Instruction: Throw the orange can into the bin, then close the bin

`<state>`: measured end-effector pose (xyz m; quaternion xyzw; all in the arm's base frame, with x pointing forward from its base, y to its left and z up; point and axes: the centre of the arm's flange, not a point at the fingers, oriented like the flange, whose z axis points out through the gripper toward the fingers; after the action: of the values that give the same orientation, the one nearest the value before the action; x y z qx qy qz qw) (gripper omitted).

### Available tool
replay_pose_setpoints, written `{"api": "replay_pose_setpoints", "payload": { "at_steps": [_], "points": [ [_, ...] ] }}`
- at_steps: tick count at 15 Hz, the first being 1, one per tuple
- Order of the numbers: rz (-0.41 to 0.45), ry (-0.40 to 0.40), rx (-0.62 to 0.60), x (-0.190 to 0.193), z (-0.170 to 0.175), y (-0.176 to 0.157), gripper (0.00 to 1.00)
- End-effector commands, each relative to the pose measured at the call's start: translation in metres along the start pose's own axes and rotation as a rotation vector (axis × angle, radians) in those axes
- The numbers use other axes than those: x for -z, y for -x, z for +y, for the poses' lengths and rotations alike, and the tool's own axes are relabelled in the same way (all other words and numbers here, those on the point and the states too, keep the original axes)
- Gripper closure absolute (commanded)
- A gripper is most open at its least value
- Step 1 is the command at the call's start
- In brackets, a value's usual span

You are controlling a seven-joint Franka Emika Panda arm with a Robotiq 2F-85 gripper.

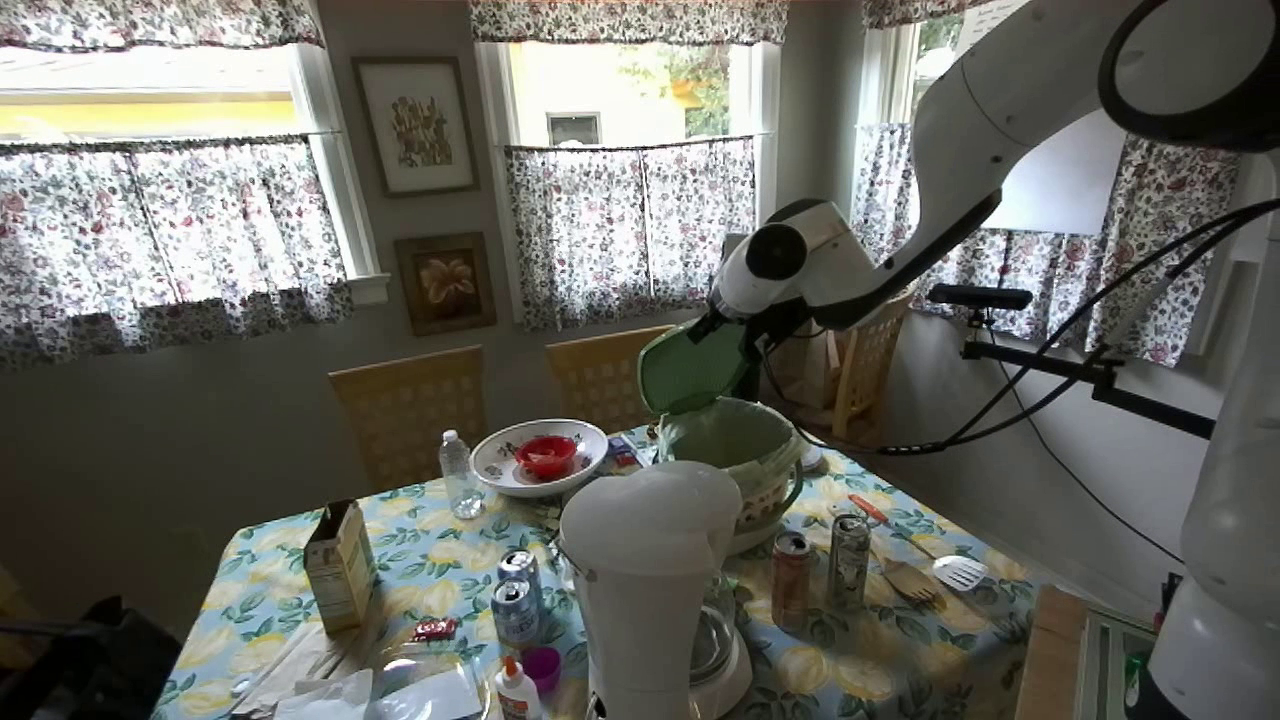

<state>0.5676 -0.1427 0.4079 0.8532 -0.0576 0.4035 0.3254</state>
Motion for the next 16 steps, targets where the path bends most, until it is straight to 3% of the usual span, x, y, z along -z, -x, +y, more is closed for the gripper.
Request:
{"api": "replay_pose_setpoints", "payload": {
  "at_steps": [1,10,16],
  "points": [
    [-0.003,0.017,-0.021,-0.013,0.0,-0.015,0.0],
    [-0.054,-0.004,-0.09,0.011,-0.004,-0.017,0.0],
    [-0.014,-0.007,-0.109,0.046,-0.01,-0.019,0.0]
  ]
}}
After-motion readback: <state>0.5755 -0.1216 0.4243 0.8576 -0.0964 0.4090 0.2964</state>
